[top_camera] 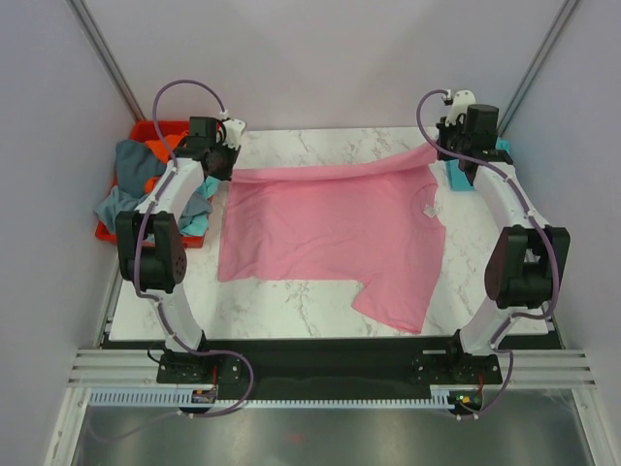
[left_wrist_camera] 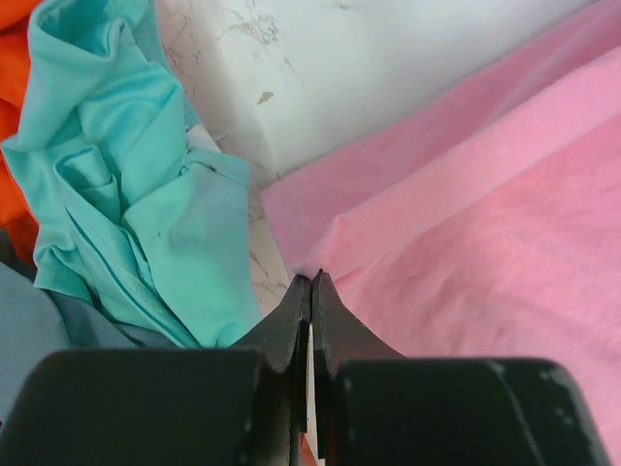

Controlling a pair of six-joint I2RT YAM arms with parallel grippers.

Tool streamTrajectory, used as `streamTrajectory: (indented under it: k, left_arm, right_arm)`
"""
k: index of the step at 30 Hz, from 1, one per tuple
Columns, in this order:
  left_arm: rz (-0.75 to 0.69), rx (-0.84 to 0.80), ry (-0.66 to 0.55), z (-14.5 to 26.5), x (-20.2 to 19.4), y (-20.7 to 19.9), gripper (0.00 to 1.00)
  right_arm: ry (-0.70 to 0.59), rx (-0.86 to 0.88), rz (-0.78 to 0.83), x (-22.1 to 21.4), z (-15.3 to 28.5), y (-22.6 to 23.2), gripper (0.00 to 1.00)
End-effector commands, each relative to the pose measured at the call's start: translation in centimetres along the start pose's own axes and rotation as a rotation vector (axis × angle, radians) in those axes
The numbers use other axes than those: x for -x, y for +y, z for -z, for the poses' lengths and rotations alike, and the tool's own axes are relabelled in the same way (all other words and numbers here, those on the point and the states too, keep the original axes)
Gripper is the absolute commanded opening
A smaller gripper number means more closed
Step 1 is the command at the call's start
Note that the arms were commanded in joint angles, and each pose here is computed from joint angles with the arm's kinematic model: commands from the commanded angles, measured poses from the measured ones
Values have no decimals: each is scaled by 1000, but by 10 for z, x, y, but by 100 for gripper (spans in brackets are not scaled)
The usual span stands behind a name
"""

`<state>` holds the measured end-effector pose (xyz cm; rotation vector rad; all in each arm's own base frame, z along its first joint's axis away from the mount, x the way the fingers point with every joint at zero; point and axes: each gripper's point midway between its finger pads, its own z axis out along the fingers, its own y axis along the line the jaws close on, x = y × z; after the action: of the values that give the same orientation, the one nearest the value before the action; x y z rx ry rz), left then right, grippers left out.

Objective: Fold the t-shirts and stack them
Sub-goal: Fold the tshirt

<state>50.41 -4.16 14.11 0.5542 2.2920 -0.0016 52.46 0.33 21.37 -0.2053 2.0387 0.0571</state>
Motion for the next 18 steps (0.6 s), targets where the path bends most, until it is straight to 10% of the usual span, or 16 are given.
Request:
streamTrajectory:
  k: [1,18]
  left_arm:
    - [23,11,-69,23,15,2,2]
    - [36,-7,26,21,-35,-13,2]
  right_arm:
    - [-53,14,22,14,22,4,0]
    - [60,47,13,-48,43,18,0]
